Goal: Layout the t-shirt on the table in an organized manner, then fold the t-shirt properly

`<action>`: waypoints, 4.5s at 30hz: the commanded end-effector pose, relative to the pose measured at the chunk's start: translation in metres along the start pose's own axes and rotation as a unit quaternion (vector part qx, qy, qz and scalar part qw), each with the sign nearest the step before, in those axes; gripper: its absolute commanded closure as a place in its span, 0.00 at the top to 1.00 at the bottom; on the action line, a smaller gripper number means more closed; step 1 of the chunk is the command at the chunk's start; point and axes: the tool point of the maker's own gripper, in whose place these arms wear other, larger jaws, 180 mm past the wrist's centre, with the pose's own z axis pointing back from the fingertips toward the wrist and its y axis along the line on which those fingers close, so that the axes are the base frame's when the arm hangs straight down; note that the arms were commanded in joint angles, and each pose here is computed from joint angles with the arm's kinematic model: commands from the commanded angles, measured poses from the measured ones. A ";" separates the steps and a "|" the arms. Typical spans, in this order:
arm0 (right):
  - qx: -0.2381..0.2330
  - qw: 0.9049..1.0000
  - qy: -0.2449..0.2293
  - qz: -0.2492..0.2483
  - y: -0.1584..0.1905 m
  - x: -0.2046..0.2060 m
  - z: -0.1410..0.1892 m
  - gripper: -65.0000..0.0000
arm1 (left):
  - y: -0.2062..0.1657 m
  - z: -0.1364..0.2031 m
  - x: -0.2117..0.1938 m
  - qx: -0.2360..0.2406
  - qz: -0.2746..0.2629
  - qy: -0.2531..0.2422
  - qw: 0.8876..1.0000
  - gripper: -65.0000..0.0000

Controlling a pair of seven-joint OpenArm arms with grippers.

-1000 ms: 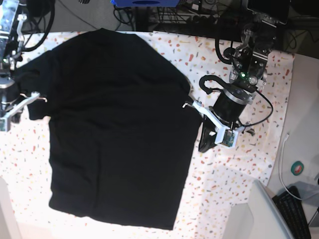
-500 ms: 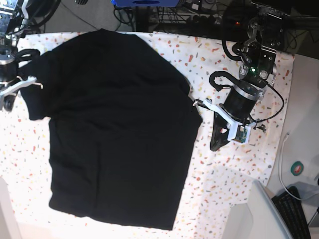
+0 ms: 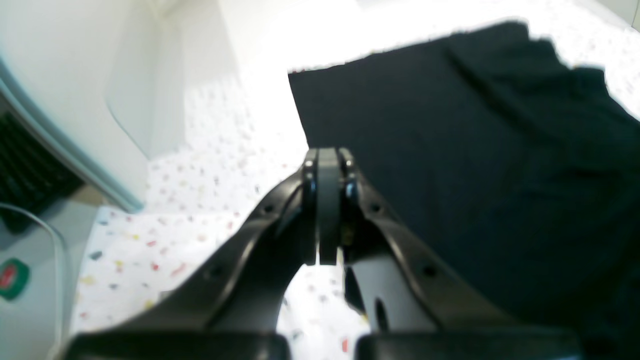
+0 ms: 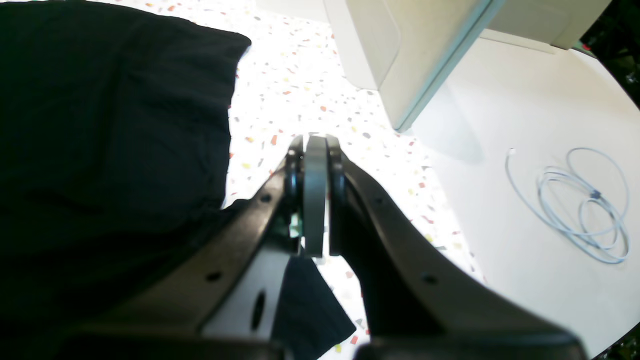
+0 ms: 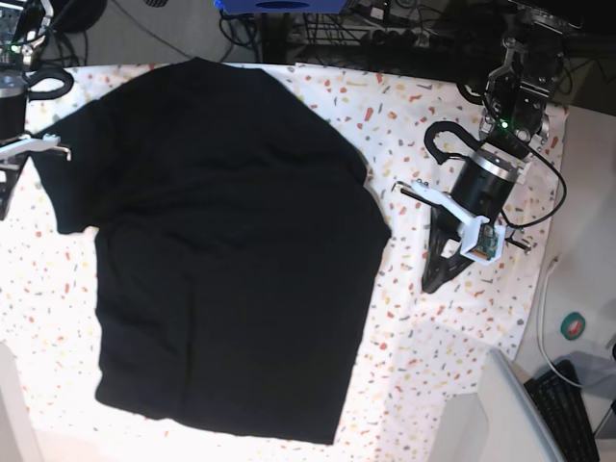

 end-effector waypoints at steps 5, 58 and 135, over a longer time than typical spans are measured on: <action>-0.004 1.000 -0.017 0.003 -0.004 0.008 0.001 0.00 | -0.003 0.005 -0.001 -0.004 -0.066 -0.005 0.998 0.00; -0.003 1.000 0.025 -0.013 0.001 -0.029 -0.007 0.00 | -0.007 0.009 -0.021 -0.004 -0.071 0.020 0.997 0.00; 0.092 0.891 0.418 -0.152 0.110 -0.156 0.000 0.59 | -0.063 -0.081 -0.146 -0.054 -0.035 0.229 0.971 0.00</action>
